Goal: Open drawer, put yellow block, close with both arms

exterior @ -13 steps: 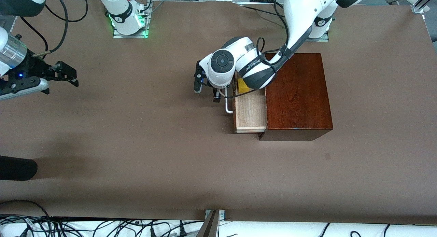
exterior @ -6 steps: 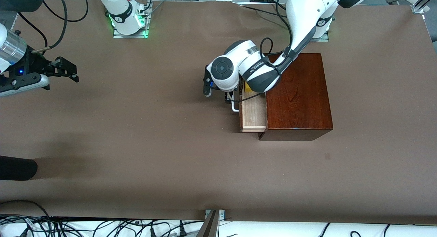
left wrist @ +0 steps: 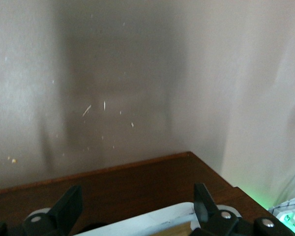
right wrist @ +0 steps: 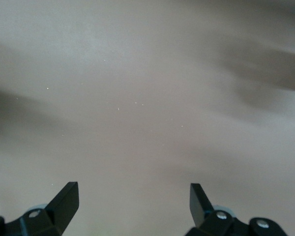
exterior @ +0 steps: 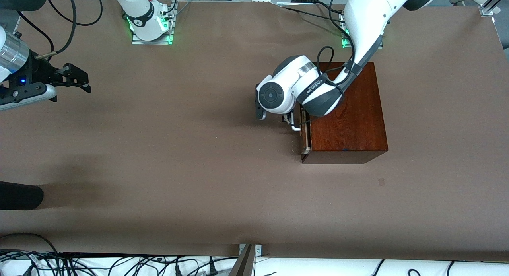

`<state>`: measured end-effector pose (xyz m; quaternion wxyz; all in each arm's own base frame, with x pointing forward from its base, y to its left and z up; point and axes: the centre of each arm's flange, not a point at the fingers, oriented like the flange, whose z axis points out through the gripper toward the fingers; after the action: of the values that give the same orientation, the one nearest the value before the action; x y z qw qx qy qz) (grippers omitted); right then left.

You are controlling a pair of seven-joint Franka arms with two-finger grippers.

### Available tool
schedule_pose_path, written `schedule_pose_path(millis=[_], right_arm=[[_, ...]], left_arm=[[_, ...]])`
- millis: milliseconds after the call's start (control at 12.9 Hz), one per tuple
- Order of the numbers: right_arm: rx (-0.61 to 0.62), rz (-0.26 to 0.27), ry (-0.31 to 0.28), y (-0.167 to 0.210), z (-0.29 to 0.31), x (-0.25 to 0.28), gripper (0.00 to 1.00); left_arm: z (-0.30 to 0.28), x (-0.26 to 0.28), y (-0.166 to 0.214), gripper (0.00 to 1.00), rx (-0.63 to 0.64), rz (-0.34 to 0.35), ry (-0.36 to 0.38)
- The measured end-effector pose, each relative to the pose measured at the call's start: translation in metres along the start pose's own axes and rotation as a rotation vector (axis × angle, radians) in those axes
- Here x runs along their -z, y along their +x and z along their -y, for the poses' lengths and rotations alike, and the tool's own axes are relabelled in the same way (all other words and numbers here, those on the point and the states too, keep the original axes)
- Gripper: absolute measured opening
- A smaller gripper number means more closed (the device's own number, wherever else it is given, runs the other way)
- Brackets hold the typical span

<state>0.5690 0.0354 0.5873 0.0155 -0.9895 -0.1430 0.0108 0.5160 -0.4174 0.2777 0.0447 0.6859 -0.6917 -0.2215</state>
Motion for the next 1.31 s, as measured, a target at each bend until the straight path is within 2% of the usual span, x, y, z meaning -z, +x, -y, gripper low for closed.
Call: schedule_pose_path(millis=[232, 541, 772, 927, 1081, 1313], right_arm=[[-0.002, 0.054, 0.013, -0.006, 0.001, -0.005, 1.00], [-0.003, 0.051, 0.012, -0.006, 0.001, -0.004, 1.00], [-0.003, 0.047, 0.011, -0.005, 0.001, -0.004, 1.00], [-0.002, 0.047, 0.011, -0.005, 0.001, -0.003, 1.00], [-0.001, 0.046, 0.011, -0.005, 0.001, -0.003, 1.00], [-0.001, 0.046, 0.011, -0.005, 0.002, -0.003, 1.00]], left_arm=[[0.002, 0.009, -0.011, 1.00, 0.011, 0.014, 0.020], [0.000, 0.017, -0.014, 1.00, 0.014, 0.010, 0.029], [-0.019, 0.077, -0.029, 1.00, 0.036, -0.031, 0.121], [-0.045, 0.140, -0.060, 1.00, 0.078, -0.076, 0.210], [-0.061, 0.190, -0.109, 1.00, 0.150, -0.114, 0.281], [-0.046, 0.226, -0.203, 1.00, 0.295, -0.195, 0.303]])
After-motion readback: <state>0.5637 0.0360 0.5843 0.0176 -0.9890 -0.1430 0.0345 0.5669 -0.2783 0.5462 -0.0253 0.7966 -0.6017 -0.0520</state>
